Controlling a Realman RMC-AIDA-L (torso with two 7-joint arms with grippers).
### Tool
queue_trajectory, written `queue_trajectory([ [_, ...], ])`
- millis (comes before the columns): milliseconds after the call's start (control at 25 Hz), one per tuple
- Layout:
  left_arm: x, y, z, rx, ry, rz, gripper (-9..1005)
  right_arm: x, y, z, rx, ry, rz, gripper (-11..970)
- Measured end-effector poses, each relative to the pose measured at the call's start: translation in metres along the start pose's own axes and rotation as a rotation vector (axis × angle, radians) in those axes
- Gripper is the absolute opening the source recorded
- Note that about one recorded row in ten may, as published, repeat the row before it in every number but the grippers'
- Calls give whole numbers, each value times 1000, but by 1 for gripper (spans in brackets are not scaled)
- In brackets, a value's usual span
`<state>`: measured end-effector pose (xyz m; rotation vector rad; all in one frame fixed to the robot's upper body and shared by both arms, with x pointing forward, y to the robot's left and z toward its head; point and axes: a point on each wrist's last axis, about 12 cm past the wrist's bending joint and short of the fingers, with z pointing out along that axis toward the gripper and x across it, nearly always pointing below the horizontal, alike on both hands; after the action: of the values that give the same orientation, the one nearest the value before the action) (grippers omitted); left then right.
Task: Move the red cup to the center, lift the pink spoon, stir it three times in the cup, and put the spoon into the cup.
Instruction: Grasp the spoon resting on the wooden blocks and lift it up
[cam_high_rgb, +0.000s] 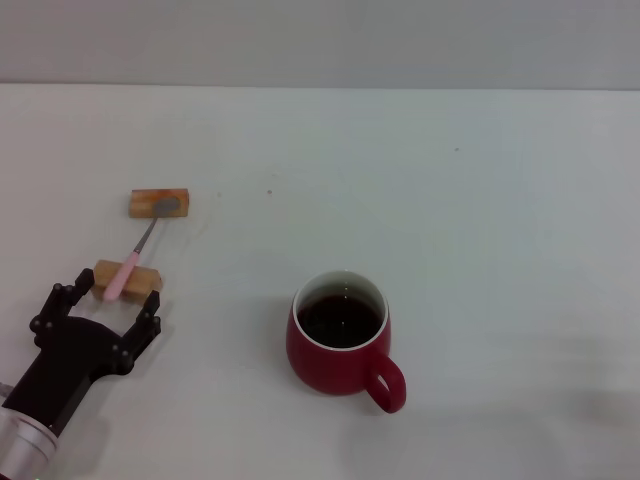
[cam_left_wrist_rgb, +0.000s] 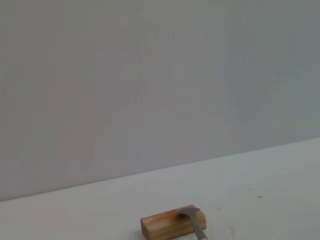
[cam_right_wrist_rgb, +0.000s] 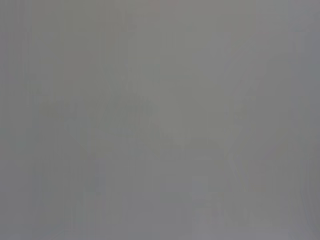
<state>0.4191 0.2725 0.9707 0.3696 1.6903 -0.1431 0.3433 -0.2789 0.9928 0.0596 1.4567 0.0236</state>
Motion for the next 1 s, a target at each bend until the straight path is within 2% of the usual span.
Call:
queue_trajectory([
  [1000,-1,0,1,0,-1,0,790,0,1,0,-10,0,3,420],
])
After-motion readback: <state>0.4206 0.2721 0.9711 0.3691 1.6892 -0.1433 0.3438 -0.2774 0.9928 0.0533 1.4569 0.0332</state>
